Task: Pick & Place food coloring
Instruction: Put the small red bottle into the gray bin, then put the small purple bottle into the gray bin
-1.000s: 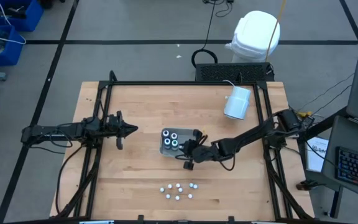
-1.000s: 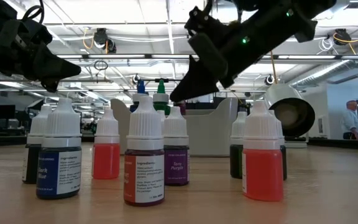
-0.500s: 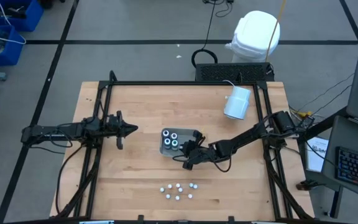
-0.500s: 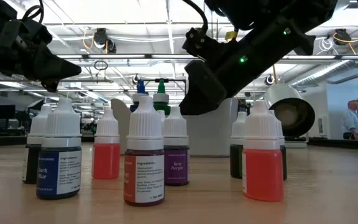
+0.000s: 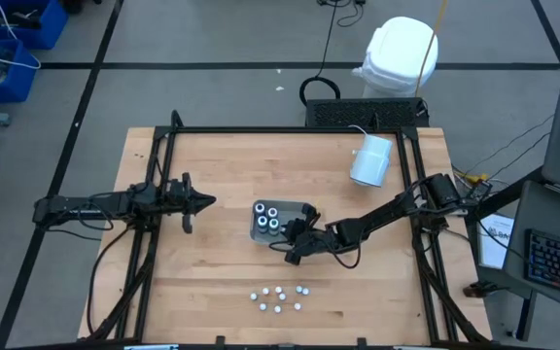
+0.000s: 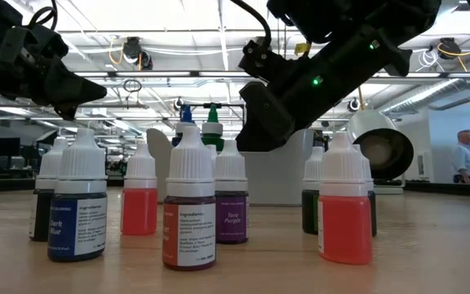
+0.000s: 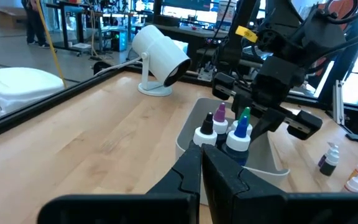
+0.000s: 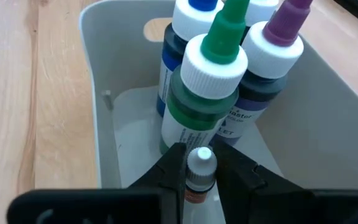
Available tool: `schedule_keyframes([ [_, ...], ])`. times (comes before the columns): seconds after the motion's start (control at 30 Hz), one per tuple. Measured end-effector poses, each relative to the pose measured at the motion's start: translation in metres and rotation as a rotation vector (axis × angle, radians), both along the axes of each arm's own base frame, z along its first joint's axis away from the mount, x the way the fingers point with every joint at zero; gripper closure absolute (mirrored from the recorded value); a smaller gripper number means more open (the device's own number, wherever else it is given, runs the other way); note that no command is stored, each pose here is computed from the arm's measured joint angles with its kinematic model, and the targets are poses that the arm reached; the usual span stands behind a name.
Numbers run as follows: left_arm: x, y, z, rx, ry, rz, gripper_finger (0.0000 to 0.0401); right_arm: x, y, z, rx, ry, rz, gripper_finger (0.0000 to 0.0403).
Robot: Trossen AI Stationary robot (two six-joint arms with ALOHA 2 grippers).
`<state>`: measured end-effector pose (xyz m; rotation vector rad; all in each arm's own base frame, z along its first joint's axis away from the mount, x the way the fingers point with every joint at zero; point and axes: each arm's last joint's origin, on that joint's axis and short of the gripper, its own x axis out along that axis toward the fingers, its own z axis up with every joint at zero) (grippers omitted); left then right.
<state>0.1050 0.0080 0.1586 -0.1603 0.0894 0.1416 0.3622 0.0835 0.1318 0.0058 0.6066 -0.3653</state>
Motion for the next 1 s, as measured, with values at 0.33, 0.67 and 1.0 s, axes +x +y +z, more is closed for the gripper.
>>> schedule_keyframes([
  [0.33,0.0,0.0,0.0,0.001,0.0,0.001,0.0382,0.0,0.0,0.0,0.001,-0.002,0.0,0.0301],
  [0.67,0.0,0.0,0.0,0.001,0.0,0.001,0.0382,0.001,0.0,0.011,-0.046,-0.033,0.046,0.0303],
  [1.0,0.0,0.0,0.0,0.001,0.0,0.001,0.0382,-0.036,0.03,0.109,-0.085,-0.251,0.21,0.0301],
])
